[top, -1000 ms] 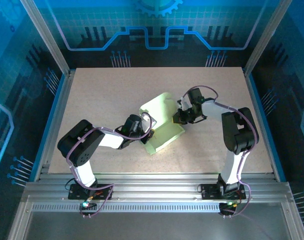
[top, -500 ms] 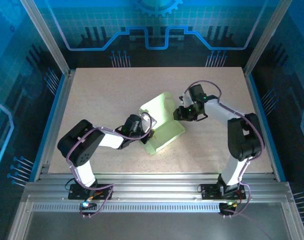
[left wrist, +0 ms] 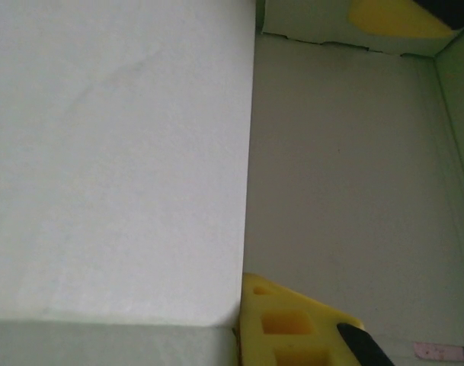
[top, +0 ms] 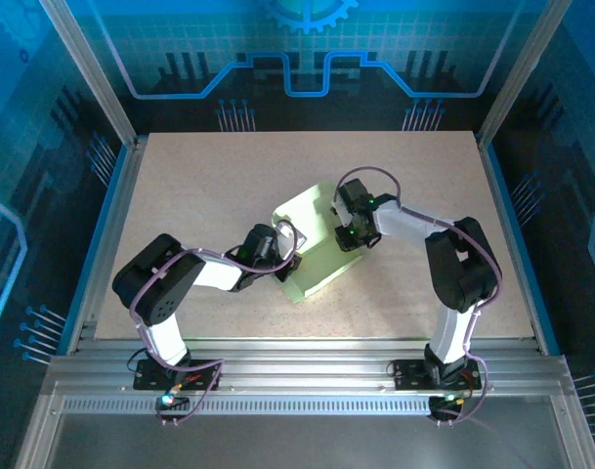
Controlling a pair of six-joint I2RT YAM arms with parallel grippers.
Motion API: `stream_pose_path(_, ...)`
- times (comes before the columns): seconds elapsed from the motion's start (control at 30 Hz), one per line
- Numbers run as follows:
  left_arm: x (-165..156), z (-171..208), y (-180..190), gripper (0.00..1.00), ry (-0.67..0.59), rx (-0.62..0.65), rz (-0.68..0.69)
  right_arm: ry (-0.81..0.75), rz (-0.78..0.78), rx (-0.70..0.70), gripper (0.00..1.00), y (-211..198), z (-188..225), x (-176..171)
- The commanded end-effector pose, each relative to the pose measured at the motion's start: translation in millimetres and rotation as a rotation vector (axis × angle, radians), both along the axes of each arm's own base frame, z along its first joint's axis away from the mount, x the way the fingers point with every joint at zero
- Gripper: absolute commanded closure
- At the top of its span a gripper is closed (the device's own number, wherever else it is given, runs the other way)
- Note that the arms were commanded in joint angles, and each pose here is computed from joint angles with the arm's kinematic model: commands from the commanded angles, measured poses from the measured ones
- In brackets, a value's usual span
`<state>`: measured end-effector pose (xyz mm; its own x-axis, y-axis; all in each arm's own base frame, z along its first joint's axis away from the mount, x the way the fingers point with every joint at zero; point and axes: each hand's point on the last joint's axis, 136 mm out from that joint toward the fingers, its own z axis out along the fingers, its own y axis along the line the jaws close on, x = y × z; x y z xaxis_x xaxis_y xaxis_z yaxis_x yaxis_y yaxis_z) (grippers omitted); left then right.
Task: Fold the paper box
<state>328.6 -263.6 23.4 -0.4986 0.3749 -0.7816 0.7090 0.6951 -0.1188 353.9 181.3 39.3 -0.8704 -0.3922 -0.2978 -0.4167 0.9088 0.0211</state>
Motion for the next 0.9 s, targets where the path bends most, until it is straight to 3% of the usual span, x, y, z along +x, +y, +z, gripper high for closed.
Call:
stream_pose_path(0.0, -22.5, -32.7, 15.6, 0.91, 0.108, 0.095, -0.003, 0.004, 0.023, -0.029, 0.81, 3.3, -3.2, 1.3)
stream_pose_path(0.23, -18.8, -23.9, 15.2, 0.74, 0.103, 0.086, 0.017, -0.014, 0.012, -0.055, 0.93, 4.0, -5.6, 0.4)
stream_pose_path(0.4, -15.7, -1.6, 4.8, 0.4, 0.12, 0.032, 0.014, -0.041, -0.008, -0.092, 0.95, -0.6, -5.2, 0.1)
stream_pose_path(0.67, -9.1, 17.6, 13.9, 0.08, 0.088, -0.002, 0.101, -0.06, -0.039, -0.093, 0.96, -3.2, -6.7, 1.1)
stream_pose_path(0.77, -9.0, 25.7, 18.0, 0.01, 0.082, -0.028, 0.136, -0.057, -0.053, -0.097, 0.96, -4.3, -9.5, 0.3)
stream_pose_path(0.87, -5.1, 34.9, 26.8, 0.01, 0.085, -0.055, 0.209, -0.056, -0.07, -0.1, 0.96, -5.9, -11.3, -0.5)
